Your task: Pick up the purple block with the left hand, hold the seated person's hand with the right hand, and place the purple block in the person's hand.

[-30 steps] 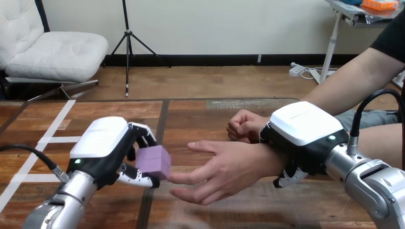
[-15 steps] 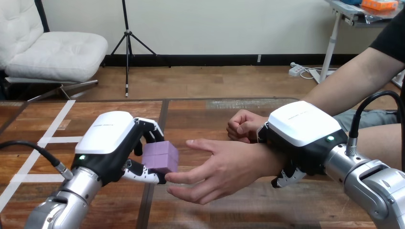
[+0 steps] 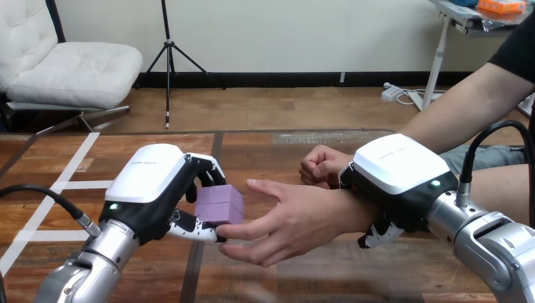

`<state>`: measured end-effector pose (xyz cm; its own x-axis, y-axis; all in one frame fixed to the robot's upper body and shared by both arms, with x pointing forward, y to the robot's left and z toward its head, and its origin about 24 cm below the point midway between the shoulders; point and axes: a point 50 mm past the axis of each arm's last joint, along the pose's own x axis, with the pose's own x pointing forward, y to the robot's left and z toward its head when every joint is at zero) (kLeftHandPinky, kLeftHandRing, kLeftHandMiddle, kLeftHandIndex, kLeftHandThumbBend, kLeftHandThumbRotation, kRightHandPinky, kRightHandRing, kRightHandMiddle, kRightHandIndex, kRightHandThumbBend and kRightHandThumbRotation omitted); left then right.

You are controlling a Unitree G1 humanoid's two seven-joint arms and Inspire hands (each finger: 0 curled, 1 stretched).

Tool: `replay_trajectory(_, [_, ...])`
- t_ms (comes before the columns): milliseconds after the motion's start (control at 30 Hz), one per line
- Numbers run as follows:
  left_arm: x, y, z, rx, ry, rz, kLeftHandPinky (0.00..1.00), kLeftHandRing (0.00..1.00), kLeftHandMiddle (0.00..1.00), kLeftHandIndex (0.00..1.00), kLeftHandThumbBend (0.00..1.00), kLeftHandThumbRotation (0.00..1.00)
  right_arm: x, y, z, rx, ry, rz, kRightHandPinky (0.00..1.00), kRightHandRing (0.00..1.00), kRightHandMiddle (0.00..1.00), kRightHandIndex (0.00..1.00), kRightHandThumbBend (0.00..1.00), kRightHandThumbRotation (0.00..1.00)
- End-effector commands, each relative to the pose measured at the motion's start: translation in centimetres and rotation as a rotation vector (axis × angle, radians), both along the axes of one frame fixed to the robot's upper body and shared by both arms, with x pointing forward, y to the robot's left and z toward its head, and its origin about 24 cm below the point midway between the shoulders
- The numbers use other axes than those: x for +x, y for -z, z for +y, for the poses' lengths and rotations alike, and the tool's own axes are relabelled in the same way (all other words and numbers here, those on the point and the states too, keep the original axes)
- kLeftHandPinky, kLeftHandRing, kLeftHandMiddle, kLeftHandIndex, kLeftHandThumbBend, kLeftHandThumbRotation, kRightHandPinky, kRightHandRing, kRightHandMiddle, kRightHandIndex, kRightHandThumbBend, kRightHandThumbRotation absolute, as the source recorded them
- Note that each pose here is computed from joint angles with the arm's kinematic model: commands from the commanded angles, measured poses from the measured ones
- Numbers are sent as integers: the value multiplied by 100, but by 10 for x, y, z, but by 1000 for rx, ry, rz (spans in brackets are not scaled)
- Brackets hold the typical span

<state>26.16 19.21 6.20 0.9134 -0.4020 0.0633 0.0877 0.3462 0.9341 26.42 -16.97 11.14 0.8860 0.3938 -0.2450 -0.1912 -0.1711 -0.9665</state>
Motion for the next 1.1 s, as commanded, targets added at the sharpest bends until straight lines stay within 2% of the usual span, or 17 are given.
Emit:
replay_trajectory(0, [11, -33, -9, -43, 34, -152, 36, 42, 47, 50, 62, 0, 9, -16, 10, 33, -36, -64, 34, 42, 47, 53, 74, 0])
replay_trajectory(400, [8, -37, -15, -43, 56, -165, 36, 42, 47, 50, 61, 0, 8, -17, 13, 41, -40, -67, 34, 42, 47, 54, 74, 0])
replay_trajectory(1067, [3, -41, -22, -46, 97, -165, 34, 40, 46, 49, 59, 0, 8, -21, 19, 41, -72, -80, 33, 41, 47, 54, 75, 0])
